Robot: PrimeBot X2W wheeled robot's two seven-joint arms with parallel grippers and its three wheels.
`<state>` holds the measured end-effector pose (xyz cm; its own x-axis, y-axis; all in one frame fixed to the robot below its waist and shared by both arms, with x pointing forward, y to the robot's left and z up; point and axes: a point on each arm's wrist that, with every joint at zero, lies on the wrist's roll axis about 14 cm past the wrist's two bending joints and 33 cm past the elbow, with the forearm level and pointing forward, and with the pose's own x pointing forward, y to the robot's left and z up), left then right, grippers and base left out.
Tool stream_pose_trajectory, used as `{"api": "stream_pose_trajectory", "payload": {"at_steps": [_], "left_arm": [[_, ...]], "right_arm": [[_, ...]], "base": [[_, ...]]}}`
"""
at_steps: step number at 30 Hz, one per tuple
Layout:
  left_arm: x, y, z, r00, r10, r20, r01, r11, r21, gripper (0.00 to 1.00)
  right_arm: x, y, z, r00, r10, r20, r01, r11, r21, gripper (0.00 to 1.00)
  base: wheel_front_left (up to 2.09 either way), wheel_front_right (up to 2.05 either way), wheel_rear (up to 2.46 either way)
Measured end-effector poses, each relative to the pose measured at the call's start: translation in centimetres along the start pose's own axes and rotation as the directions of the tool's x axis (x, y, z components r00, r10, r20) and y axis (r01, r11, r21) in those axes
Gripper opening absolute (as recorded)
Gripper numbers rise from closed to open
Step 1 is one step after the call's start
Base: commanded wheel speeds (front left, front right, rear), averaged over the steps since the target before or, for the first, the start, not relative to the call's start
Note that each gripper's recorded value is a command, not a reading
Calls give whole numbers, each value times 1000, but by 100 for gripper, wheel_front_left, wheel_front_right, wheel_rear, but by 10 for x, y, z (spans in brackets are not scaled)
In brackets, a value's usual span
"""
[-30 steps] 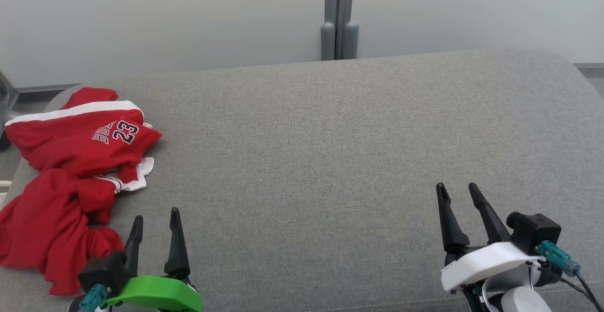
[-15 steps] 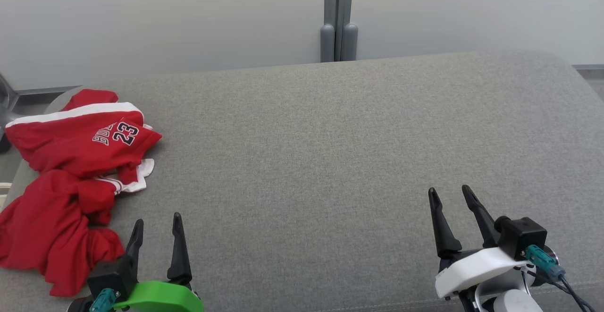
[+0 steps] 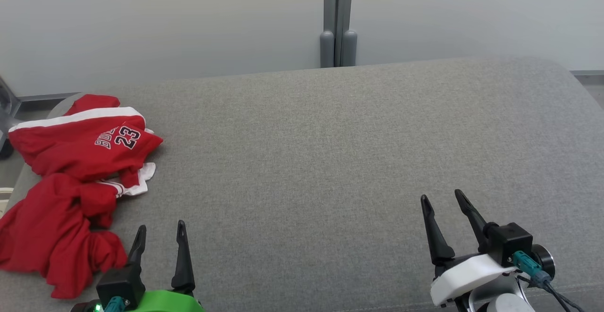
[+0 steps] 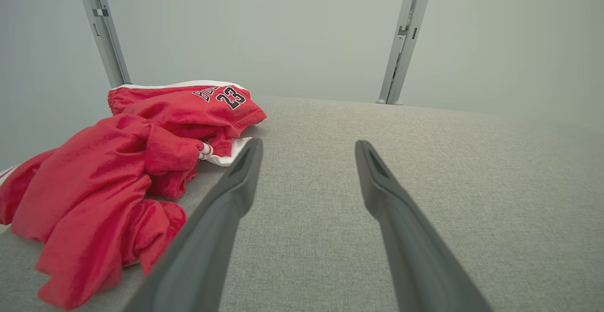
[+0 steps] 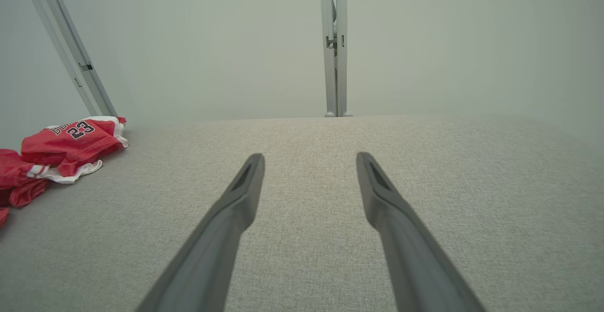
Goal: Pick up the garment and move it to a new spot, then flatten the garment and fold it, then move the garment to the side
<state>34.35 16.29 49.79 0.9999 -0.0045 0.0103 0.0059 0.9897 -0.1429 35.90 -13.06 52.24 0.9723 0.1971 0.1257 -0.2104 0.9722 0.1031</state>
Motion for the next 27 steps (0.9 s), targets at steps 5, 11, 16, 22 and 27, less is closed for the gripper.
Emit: {"api": "stream_pose_trajectory", "payload": {"at_steps": [5, 11, 16, 22, 27], "left_arm": [[-2, 0, 2, 1000, -1, 6, 0, 1000, 29, 100], [-5, 0, 0, 1000, 0, 3, 0, 999, 41, 100], [-5, 1, 0, 1000, 3, 3, -3, 999, 40, 100], [-5, 0, 1, 1000, 2, 1, -2, 999, 39, 100], [-5, -1, 2, 1000, 1, 1, -2, 999, 39, 100]], "right_arm": [[-1, 3, 1, 1000, 13, 5, -12, 999, -32, 100], [-1, 3, 2, 1000, 17, 12, -16, 999, -44, 100], [-2, 2, 3, 1000, 13, 14, -12, 999, -44, 100], [-2, 2, 3, 1000, 11, 14, -11, 999, -44, 100], [-1, 2, 3, 1000, 12, 13, -12, 999, -44, 100]], "base": [[0, 0, 0], [0, 0, 0], [0, 0, 0], [0, 0, 0], [0, 0, 0]]}}
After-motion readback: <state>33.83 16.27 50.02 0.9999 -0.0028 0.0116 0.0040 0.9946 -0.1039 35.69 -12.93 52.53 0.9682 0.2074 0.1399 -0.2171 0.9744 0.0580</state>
